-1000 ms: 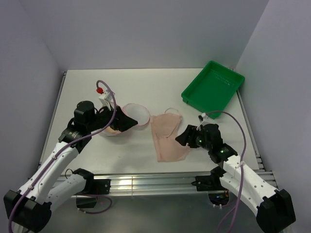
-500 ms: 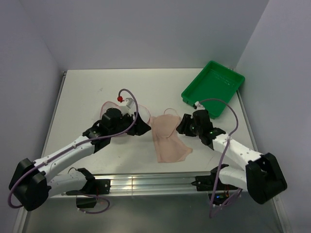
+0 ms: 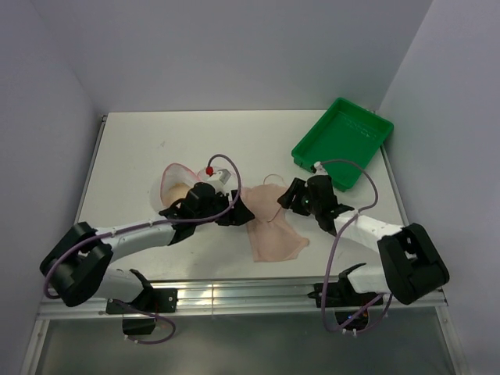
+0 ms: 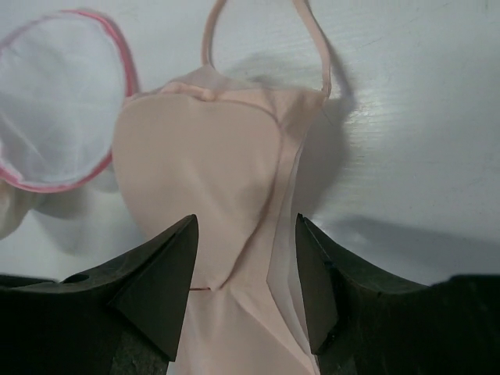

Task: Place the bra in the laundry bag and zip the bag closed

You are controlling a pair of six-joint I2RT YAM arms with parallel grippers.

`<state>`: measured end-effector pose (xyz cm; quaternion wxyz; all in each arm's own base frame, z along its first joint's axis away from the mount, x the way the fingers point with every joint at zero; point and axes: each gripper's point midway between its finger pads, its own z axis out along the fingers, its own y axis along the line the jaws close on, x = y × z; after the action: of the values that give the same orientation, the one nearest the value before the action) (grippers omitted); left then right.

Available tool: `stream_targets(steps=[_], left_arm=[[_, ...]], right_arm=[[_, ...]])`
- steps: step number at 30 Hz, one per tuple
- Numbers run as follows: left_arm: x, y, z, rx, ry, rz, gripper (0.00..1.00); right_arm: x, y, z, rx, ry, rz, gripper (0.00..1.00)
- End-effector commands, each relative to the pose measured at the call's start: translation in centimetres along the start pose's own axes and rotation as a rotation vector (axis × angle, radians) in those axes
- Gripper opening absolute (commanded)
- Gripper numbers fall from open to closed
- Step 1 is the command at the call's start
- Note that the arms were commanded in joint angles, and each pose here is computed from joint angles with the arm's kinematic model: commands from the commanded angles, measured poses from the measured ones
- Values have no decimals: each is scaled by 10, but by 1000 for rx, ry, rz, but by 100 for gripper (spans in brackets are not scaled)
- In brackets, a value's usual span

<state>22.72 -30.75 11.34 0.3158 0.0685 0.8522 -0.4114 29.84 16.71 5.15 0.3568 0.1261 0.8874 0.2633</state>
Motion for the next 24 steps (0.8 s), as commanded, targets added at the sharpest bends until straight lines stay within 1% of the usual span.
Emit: stream_targets(steps=[1, 6, 9, 11, 16, 17, 18, 21, 23, 24], left_arm=[[-10, -6, 19, 12, -49, -26, 72], [-14, 2, 46, -104, -77, 4, 71], [-17, 20, 56, -195, -120, 0, 71], [-20, 23, 62, -200, -146, -2, 69], [-17, 31, 82, -207, -146, 3, 60], [-14, 34, 87, -212, -138, 5, 55], [-17, 31, 89, -204, -147, 8, 47], [-19, 30, 93, -190, -159, 17, 35], [-21, 27, 93, -176, -170, 26, 31], [-24, 25, 93, -163, -183, 27, 19]], right_arm=[[-25, 10, -15, -48, -136, 16, 60], [-20, 4, -34, -60, -168, -3, 60], [-17, 5, -42, -80, -179, -15, 59], [-14, 5, -45, -83, -172, -22, 59], [-12, 8, -53, -116, -174, -33, 59], [-11, 7, -53, -114, -175, -36, 59], [-12, 9, -55, -120, -182, -38, 59], [-12, 10, -57, -127, -184, -44, 59], [-11, 11, -58, -135, -181, -45, 59], [-11, 11, -59, -139, -182, -46, 59]])
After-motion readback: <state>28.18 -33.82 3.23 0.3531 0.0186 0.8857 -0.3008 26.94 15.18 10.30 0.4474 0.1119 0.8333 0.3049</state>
